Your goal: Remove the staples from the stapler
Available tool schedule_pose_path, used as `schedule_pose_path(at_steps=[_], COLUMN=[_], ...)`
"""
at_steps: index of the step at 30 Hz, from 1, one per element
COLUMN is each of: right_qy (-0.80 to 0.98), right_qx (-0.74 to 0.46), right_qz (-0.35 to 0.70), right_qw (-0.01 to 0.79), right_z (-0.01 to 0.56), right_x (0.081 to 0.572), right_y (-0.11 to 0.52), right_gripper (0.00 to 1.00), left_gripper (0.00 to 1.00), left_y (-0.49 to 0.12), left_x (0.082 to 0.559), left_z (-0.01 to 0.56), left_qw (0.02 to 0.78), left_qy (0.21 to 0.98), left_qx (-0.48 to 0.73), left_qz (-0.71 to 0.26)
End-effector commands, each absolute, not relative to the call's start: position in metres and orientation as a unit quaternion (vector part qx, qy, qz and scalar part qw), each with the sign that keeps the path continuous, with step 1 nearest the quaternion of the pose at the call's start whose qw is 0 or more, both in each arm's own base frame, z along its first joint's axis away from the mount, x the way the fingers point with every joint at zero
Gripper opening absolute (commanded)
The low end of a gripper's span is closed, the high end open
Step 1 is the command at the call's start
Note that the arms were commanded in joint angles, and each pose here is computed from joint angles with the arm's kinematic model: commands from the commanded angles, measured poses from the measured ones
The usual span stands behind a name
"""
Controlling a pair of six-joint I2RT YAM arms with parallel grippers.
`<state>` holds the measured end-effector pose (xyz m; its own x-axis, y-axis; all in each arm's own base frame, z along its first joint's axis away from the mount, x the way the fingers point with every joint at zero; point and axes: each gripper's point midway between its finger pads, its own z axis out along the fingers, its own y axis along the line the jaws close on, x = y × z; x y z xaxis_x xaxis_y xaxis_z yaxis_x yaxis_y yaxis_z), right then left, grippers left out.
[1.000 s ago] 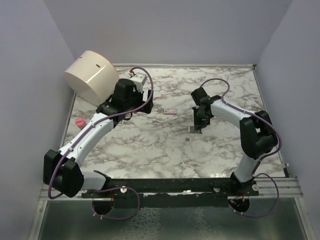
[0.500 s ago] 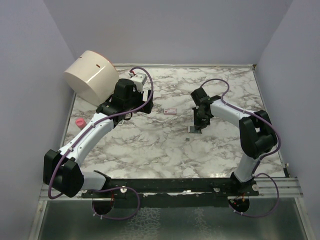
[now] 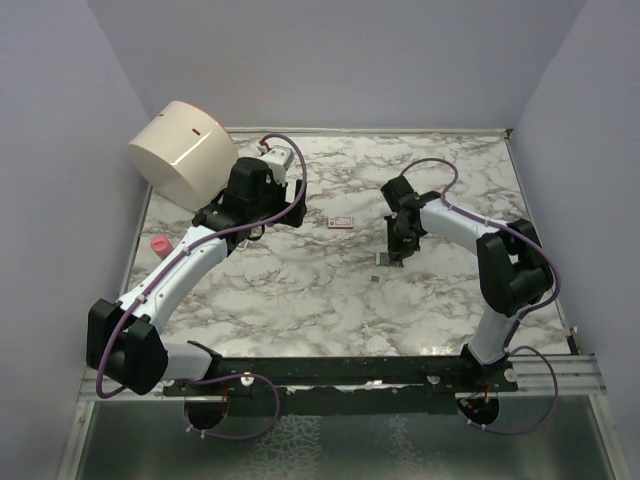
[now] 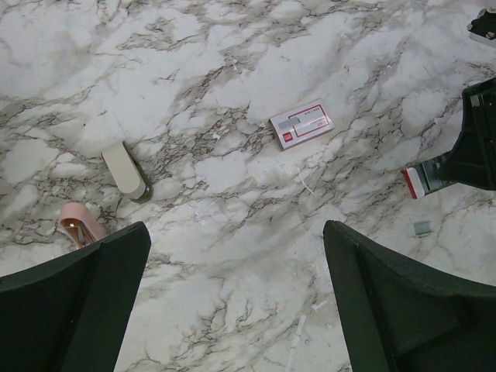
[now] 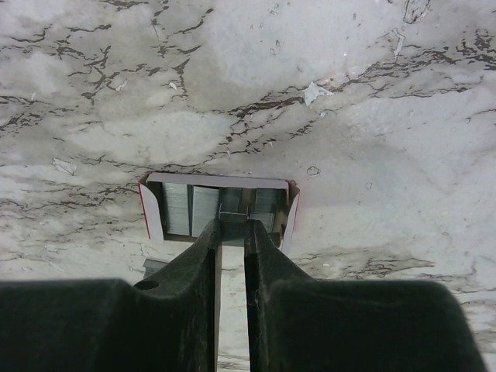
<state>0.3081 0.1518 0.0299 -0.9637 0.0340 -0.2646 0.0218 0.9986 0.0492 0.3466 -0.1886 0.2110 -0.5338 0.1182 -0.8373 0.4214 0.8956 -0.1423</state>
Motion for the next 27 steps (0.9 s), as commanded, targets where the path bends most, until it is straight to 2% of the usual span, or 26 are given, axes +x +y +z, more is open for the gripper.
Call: schedule_pose_path(at_steps=[1,27], right_qy=[0.991,0.990], right_qx=[0.026,0.033], right_qz=[0.008,-0.010], right_qw=[0.133,0.134], right_z=[0.0262,0.0250], right_x=[0.3109,0.3105], right_y=[0.1463,0.1399], right_gripper=[0.14,0.14], left_gripper=[0.98,0.98], left_y=[-0.1901,-0.1907], left_x=[0.3463,0.3457], left_z=[0.2148,0.2141], left_qw=[0.461,0.459], left_qy=[0.856,0.856], left_qx=[0.162,0.163], left_qz=[-0.171,-0.172])
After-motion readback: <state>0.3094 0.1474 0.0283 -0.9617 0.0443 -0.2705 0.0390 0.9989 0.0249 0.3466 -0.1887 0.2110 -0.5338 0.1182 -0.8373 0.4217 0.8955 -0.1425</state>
